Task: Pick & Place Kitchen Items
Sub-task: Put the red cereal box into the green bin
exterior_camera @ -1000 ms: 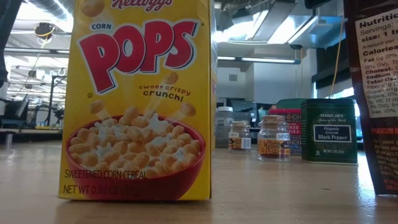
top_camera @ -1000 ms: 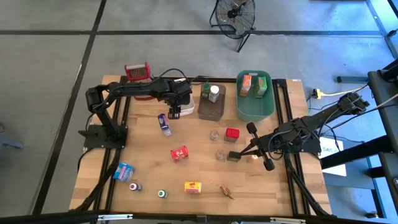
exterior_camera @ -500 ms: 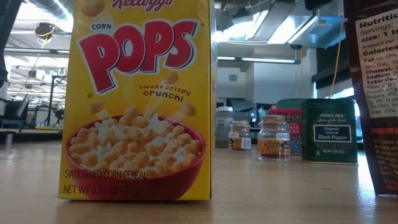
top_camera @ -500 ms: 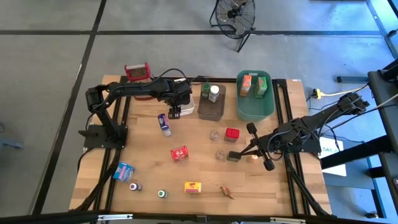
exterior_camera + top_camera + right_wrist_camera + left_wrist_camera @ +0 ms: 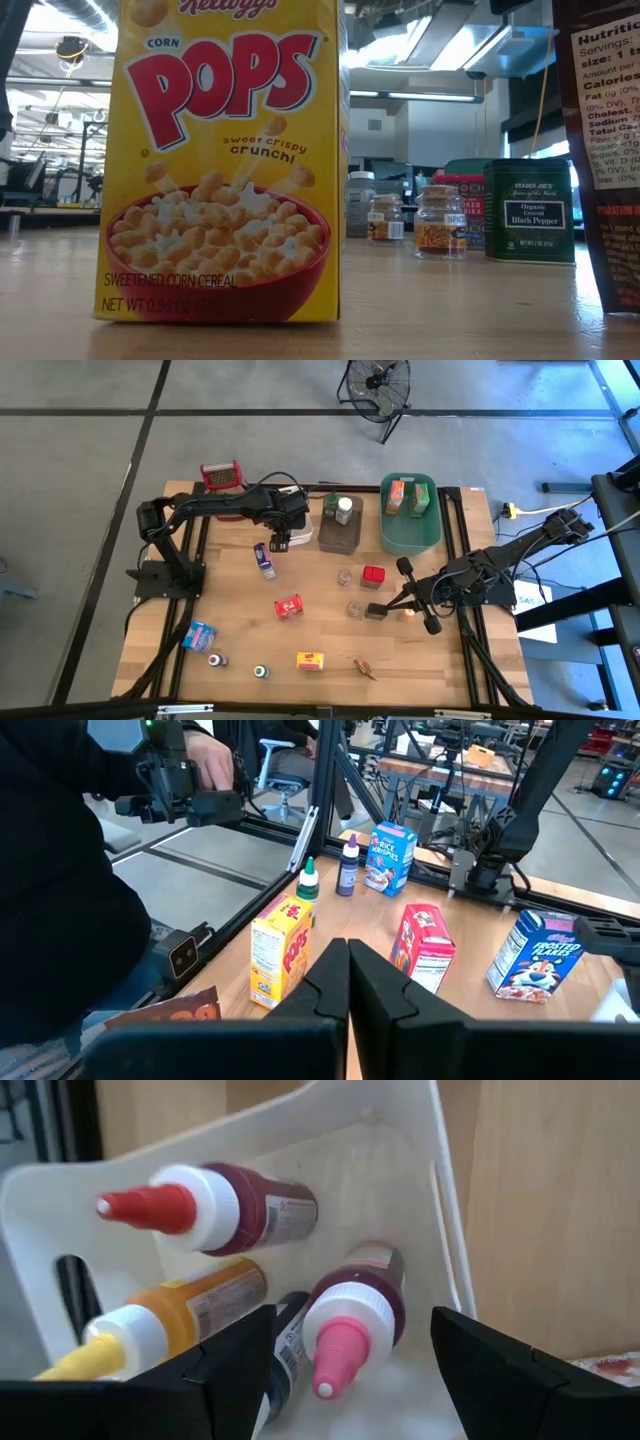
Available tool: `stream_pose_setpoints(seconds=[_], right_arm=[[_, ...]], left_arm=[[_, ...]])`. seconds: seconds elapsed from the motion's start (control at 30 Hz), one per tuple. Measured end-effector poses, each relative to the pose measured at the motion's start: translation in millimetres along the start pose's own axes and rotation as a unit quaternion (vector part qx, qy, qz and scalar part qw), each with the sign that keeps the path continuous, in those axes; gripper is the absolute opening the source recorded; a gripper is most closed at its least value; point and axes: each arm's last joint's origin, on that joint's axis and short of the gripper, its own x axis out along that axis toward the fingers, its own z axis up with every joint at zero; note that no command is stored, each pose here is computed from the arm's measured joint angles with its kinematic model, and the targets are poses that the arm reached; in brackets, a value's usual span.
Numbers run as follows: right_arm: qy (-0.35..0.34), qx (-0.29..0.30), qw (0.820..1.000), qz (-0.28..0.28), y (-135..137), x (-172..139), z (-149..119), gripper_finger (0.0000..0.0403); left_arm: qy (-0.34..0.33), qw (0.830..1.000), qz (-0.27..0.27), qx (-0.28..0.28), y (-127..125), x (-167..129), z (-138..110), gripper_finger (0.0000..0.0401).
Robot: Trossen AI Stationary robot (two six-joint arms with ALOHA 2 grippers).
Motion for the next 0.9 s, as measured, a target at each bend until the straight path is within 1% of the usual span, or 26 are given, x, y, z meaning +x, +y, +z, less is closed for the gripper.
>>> stream_pose_setpoints(seconds=[0.13,0.27,0.37,0.47,0.63,0.73,0.9], right_arm=[[-0.005,0.012,1.0,-0.001,-0.1,0.0,1.0,0.0003],[-0.004,0.021,1.0,-0.02,-1.2,0.4,0.8,0.0005],[0.007,0.02,0.999,-0.038,-1.9,4.0,-1.9,0.002],[0.016,0.013,0.999,-0.047,-1.8,9.9,-4.9,0.0053],[0.03,0.004,0.997,-0.071,-2.4,18.1,-9.3,0.0126],[0.035,0.017,0.995,-0.094,-3.4,20.6,-11.0,0.0164],[0.048,0.029,0.992,-0.109,-5.1,19.7,-1.9,0.0208]], left_arm=[[-0.006,1.0,0.009,0.002,-2.8,-8.0,-0.3,0.026],[-0.017,1.0,0.014,0.006,-5.9,-18.1,-1.0,0.0262],[-0.028,0.999,0.022,0.007,-7.2,-27.1,-2.0,0.0262],[-0.04,0.999,0.029,0.006,-7.7,-36.1,-3.7,0.0261],[-0.058,0.998,0.032,-0.009,-12.6,-53.5,-8.1,0.0261],[-0.064,0.997,0.029,-0.019,-18.4,-67.3,-13.7,0.0262],[-0.081,0.996,0.021,-0.042,-30.9,-96.2,-28.2,0.026]])
